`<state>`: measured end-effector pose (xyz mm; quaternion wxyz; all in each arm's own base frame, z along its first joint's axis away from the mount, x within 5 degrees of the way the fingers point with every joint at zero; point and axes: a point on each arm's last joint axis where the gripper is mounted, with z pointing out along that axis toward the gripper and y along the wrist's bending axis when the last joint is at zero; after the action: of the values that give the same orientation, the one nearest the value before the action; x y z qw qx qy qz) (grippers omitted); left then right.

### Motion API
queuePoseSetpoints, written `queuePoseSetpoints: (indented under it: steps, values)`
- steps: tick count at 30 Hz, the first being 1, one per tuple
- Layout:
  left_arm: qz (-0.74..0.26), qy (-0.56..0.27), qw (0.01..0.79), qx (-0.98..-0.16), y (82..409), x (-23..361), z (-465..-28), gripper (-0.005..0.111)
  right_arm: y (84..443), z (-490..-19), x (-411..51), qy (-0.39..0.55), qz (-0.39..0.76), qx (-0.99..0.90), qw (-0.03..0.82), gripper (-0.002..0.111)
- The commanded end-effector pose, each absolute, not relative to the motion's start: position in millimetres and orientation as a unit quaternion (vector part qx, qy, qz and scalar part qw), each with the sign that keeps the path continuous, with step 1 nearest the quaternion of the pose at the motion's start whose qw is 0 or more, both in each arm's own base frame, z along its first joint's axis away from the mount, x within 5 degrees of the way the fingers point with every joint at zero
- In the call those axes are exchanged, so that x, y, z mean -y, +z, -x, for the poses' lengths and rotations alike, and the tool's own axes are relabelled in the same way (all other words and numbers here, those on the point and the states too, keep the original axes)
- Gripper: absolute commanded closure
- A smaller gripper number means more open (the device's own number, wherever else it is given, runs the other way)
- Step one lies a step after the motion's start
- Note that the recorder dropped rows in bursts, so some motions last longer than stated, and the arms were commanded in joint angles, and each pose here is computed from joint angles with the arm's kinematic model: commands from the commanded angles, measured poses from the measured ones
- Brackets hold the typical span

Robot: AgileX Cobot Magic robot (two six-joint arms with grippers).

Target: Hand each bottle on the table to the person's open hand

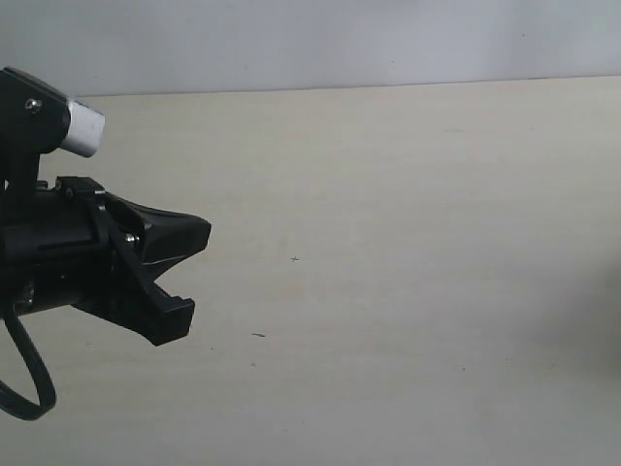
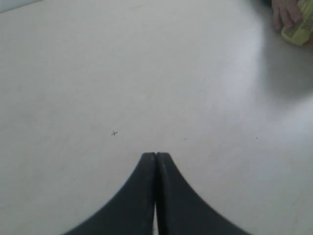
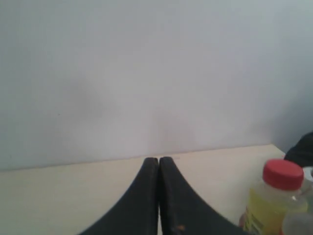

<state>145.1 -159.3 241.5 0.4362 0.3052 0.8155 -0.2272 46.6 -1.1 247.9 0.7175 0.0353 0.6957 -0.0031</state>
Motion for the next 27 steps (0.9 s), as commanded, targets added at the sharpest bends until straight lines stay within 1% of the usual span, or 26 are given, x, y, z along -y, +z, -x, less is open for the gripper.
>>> queuePoseSetpoints:
  steps: [1, 2, 4, 12, 27]
  values:
    - [-0.307, -0.225, 0.438, -0.814, 241, 158, -144, 0.106, 206, -56, 4, -0.028, -0.031, -0.707, 0.706, 0.108]
    - [-0.307, -0.225, 0.438, -0.814, 241, 158, -144, 0.106, 206, -56, 4, -0.031, -0.029, -0.704, 0.709, 0.108]
    - [-0.307, -0.225, 0.438, -0.814, 241, 158, -144, 0.106, 199, -56, 4, -0.033, -0.020, -0.729, 0.683, 0.108]
    - [-0.307, -0.225, 0.438, -0.814, 241, 158, -144, 0.106, 186, -54, 2, -0.024, -0.017, -0.778, 0.627, 0.108]
    - [-0.307, -0.225, 0.438, -0.814, 241, 158, -144, 0.106, 186, -54, 1, -0.012, -0.025, -0.779, 0.627, 0.108]
